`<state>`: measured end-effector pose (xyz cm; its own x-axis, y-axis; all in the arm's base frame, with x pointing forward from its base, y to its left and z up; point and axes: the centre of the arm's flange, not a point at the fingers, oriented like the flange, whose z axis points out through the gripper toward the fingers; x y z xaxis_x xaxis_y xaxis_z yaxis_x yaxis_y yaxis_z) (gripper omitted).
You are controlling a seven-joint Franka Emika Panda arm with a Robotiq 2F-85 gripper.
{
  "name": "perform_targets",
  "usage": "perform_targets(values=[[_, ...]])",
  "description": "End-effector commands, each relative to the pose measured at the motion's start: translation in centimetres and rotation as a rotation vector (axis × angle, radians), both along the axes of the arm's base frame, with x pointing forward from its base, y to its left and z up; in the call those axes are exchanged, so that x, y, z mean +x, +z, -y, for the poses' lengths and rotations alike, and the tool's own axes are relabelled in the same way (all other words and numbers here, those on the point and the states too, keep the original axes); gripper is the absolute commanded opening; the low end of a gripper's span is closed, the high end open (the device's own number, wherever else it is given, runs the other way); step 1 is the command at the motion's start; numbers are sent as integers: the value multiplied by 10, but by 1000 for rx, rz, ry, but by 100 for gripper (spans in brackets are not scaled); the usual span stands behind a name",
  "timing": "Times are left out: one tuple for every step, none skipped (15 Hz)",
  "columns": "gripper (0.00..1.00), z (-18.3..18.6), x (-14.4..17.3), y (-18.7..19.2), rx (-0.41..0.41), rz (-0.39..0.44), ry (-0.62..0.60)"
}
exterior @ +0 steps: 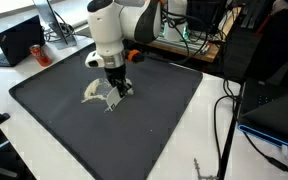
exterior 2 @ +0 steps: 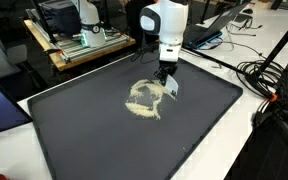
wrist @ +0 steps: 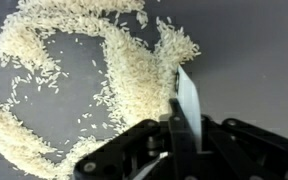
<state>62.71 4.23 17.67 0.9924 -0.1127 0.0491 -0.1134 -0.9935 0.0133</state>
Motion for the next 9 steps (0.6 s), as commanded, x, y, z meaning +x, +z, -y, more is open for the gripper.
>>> perform_targets(values=[[1, 31, 10, -16, 7, -50, -58], [1, 36, 11, -16, 9, -65, -73], [1, 41, 12, -16, 11, -80, -93], [1, 46, 13, -17, 15, -96, -116], [1, 51, 13, -17, 17, -108, -137], [1, 56, 13, -16, 23, -120, -161], [1, 59, 14, -17, 31, -131, -180], [1, 63, 14, -17, 36, -138, -204], [1, 67, 14, -17, 45, -141, -222]])
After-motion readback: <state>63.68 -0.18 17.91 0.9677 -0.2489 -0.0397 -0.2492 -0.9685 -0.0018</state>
